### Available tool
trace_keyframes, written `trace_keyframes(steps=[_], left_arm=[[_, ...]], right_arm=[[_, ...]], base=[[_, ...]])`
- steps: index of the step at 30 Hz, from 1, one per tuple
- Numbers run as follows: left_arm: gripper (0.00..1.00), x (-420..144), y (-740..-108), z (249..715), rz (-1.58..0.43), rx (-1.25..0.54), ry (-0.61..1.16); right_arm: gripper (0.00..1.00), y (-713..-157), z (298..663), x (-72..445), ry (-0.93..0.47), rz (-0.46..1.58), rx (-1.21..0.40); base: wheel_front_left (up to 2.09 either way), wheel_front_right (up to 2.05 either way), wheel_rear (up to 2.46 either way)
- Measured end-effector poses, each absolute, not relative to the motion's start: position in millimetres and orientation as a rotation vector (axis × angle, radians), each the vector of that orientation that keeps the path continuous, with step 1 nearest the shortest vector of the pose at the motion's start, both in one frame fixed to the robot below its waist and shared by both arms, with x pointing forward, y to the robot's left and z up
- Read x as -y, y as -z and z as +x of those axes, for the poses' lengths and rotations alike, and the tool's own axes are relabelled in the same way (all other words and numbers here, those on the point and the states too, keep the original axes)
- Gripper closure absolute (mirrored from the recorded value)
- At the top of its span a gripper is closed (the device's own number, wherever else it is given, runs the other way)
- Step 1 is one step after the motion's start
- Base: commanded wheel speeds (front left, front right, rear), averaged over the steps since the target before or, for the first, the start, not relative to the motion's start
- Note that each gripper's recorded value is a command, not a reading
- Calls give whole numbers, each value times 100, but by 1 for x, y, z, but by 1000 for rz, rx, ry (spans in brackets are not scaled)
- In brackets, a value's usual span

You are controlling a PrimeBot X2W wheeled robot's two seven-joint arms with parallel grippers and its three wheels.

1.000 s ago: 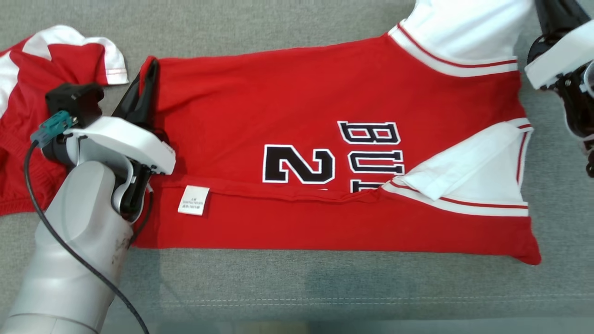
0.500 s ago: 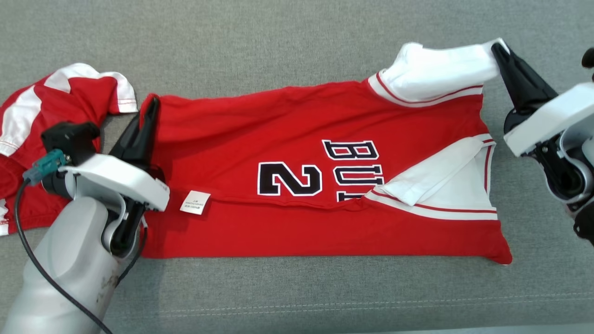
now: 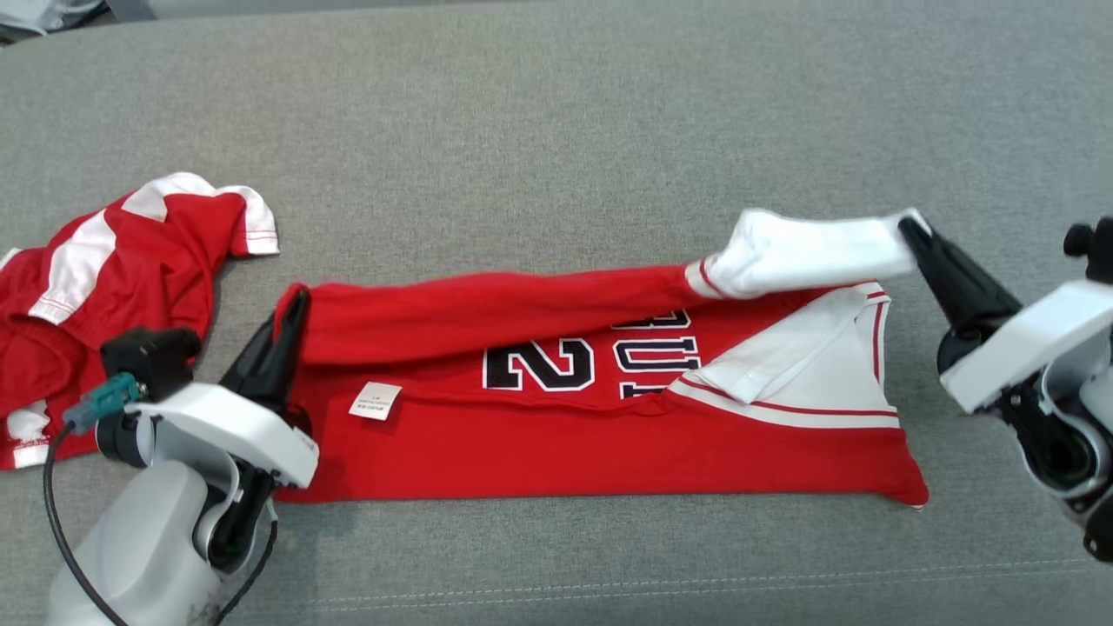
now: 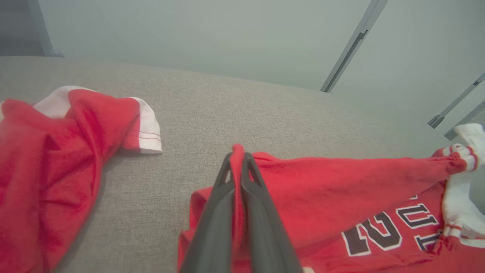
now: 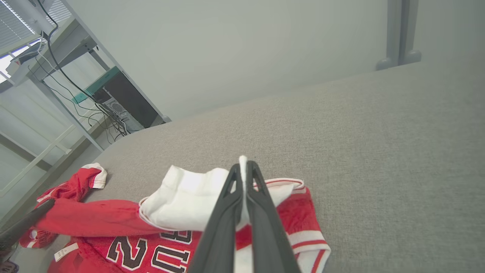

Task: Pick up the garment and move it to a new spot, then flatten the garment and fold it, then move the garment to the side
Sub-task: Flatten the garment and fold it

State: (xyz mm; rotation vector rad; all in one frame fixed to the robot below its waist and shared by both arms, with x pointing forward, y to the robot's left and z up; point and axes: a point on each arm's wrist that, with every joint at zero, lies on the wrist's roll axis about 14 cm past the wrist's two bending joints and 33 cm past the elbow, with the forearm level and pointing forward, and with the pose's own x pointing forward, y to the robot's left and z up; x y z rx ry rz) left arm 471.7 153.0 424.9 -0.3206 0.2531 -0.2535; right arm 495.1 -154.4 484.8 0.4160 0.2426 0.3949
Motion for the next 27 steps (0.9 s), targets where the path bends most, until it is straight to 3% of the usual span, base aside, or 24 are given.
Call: trace_keyframes(steps=[24,25,26,27], left_arm=[[100,-143,-402,415,-381,-350,245],[88,-142,-401,413,-383,-354,246],[65,-142,-398,411,-385,-362,244],[21,-143,-396,409,-384,-369,239]], right_arm=[[100,-439,413,160,-344,538,-423],[100,-438,412,160,-344,539,-424],[85,-438,411,160,-342,543,-427],[51,-438,410,161,-340,545,-429]], base=[[0,0,0],[0,0,0],[0,0,0],[0,0,0]])
